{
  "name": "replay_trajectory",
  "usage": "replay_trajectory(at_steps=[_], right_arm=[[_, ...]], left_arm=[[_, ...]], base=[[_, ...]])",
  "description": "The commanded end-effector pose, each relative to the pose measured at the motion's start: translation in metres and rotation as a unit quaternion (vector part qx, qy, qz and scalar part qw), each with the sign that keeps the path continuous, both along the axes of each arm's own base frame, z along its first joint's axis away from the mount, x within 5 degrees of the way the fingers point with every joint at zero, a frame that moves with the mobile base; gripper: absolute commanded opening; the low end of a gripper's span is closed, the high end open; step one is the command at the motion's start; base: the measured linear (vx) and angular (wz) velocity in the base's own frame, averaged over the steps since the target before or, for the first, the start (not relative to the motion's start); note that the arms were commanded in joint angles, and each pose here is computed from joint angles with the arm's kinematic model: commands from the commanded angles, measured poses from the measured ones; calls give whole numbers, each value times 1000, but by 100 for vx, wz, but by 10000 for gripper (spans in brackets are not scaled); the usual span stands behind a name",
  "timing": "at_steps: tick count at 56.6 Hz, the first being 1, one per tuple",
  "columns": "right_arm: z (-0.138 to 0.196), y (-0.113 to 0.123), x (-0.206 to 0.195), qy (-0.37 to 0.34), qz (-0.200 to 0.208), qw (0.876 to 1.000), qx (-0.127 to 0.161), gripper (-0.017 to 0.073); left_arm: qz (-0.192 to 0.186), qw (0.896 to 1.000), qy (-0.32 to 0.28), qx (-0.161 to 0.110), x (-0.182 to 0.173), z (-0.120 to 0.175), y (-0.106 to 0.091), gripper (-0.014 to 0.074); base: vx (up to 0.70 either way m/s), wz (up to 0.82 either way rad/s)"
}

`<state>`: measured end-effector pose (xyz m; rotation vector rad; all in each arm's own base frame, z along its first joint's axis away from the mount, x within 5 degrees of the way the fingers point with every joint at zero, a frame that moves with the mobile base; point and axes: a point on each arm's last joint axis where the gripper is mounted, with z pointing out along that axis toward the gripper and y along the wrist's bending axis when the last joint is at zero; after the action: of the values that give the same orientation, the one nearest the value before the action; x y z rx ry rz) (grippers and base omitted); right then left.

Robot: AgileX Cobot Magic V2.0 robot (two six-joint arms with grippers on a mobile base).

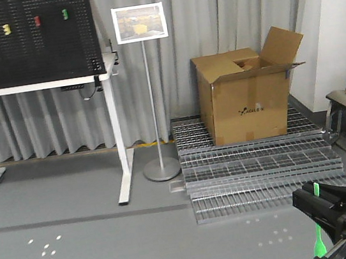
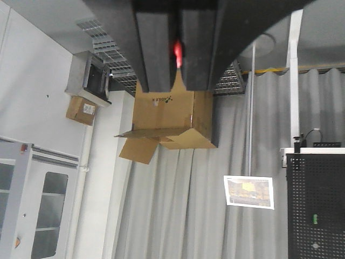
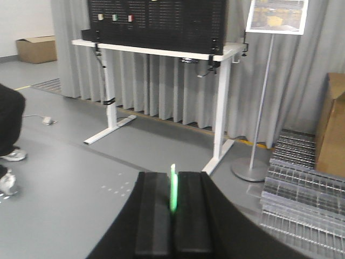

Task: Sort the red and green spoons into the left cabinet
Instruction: 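Drive to the open cabinet and face the blue tray on the shelf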

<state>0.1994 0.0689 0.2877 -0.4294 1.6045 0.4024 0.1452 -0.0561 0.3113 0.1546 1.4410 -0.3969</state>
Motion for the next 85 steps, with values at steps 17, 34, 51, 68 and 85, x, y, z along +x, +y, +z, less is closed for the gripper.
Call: replay_trajectory(at_steps=[17, 34, 51, 68, 85], right_arm=[[18, 2, -2, -42, 15, 999, 26, -6], [18, 2, -2, -42, 15, 999, 26, -6], [18, 2, -2, -42, 14, 999, 26, -6], [18, 2, -2, -42, 15, 999, 26, -6], [17, 2, -1, -40, 14, 999, 26, -6]], left_arm=[[4, 998, -54, -21, -1, 18, 1, 0], [4, 998, -53, -20, -1, 18, 1, 0], [4, 998, -53, -20, -1, 17, 1, 0], [4, 998, -54, -20, -1, 18, 1, 0], [4, 998, -53, -20, -1, 17, 1, 0]], base=[[67, -31], [61, -57], [58, -64], [56, -71], [52, -68]])
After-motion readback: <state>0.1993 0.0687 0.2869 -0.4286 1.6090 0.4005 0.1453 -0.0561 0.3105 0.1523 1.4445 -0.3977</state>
